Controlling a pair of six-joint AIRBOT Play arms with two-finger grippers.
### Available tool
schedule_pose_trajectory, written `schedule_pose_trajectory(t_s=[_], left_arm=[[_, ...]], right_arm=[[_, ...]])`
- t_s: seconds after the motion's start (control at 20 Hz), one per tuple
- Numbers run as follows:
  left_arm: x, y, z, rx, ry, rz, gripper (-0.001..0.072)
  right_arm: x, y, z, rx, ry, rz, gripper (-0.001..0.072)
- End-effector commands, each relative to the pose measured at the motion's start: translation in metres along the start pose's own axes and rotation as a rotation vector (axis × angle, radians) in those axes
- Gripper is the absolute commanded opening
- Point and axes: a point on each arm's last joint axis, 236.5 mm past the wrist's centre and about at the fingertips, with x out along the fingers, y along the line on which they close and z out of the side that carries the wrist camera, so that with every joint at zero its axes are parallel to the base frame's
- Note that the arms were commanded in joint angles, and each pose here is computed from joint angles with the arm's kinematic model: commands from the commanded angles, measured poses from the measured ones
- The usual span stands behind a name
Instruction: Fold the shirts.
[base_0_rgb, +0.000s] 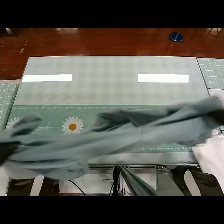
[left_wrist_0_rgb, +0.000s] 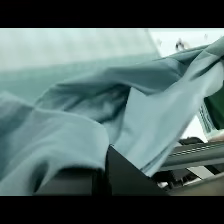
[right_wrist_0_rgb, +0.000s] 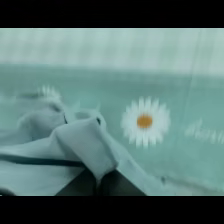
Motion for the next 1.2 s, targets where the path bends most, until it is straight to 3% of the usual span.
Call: schedule_pose_trajectory(t_s=[0.0,0.15,0.45,0.6,0.95,1.05,1.1,1.15], left_arm=[[0.054,0.058,-0.053,-0.209,0.131,-0.028,0.0034],[0.112,0.108,-0.059,-0.318,0.064,-0.13,0.0033],[0.186,0.231,-0.039,-0.337,-0.105,0.039,0.0034],[0.217,0.254,-0.019,-0.306,-0.088,0.042,0.0035],[0.299,0.265,0.0,-0.253,0.106,-0.037,0.0043],[0.292,0.274,0.027,-0.246,0.057,-0.034,0.0182],[0.281,0.279,0.047,-0.239,0.016,-0.03,0.0316],[0.267,0.282,0.065,-0.232,-0.015,-0.042,0.0491]], right_arm=[[0.082,-0.049,-0.065,0.119,0.256,-0.025,0.0023],[0.16,-0.071,-0.035,0.141,0.112,-0.004,0.0022],[0.238,-0.12,0.087,0.161,-0.2,-0.081,0.0022],[0.264,-0.13,0.117,0.229,-0.238,-0.076,0.0023],[0.293,-0.151,0.117,0.307,-0.212,-0.087,0.0025],[0.284,-0.154,0.128,0.284,-0.239,-0.091,0.0029],[0.275,-0.154,0.138,0.273,-0.262,-0.089,0.0107],[0.264,-0.153,0.148,0.26,-0.284,-0.085,0.0314]])
